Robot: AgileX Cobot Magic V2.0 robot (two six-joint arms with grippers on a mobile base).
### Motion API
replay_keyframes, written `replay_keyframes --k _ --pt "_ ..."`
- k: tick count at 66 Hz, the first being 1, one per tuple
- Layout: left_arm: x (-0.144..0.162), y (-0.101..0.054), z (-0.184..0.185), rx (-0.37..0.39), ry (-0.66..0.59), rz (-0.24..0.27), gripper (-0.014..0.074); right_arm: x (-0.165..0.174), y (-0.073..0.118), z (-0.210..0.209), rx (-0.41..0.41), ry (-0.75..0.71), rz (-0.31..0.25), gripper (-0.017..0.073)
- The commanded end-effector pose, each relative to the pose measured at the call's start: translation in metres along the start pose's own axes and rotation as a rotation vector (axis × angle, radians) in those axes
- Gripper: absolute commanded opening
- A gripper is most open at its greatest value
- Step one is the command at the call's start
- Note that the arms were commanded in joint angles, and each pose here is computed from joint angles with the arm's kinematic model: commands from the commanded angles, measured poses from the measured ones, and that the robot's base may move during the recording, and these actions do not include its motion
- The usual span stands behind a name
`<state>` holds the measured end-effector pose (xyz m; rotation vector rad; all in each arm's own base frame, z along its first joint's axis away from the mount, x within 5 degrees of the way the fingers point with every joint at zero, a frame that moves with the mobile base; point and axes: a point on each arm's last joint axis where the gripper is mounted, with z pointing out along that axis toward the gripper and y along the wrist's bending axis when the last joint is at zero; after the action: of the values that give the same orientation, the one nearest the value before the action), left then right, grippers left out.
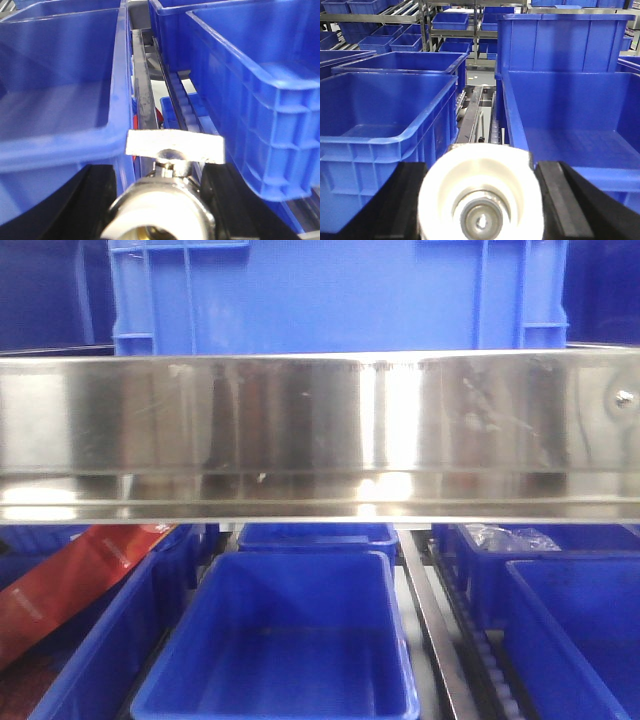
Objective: Place valve from conveyor to right shelf box
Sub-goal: 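Move both held valves over the blue bins on the shelf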
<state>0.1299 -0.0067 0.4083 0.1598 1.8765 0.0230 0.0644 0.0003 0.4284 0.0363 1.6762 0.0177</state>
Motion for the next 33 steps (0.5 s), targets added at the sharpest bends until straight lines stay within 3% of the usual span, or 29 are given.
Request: replay_keyframes --k 1,33 --pt "-0.0061 0.0001 -0.0028 -0.003 -0.057 -0.003 -0.0111 -0.0093 -0.0006 -0.0033 0.010 -0.090 -0.015 -0.0162" --pt "-0.0061 0.0001 -0.0028 -0.003 -0.057 -0.003 -0.0111 -0.0093 -0.0006 -0.0033 0.010 -0.090 -0.015 -0.0162"
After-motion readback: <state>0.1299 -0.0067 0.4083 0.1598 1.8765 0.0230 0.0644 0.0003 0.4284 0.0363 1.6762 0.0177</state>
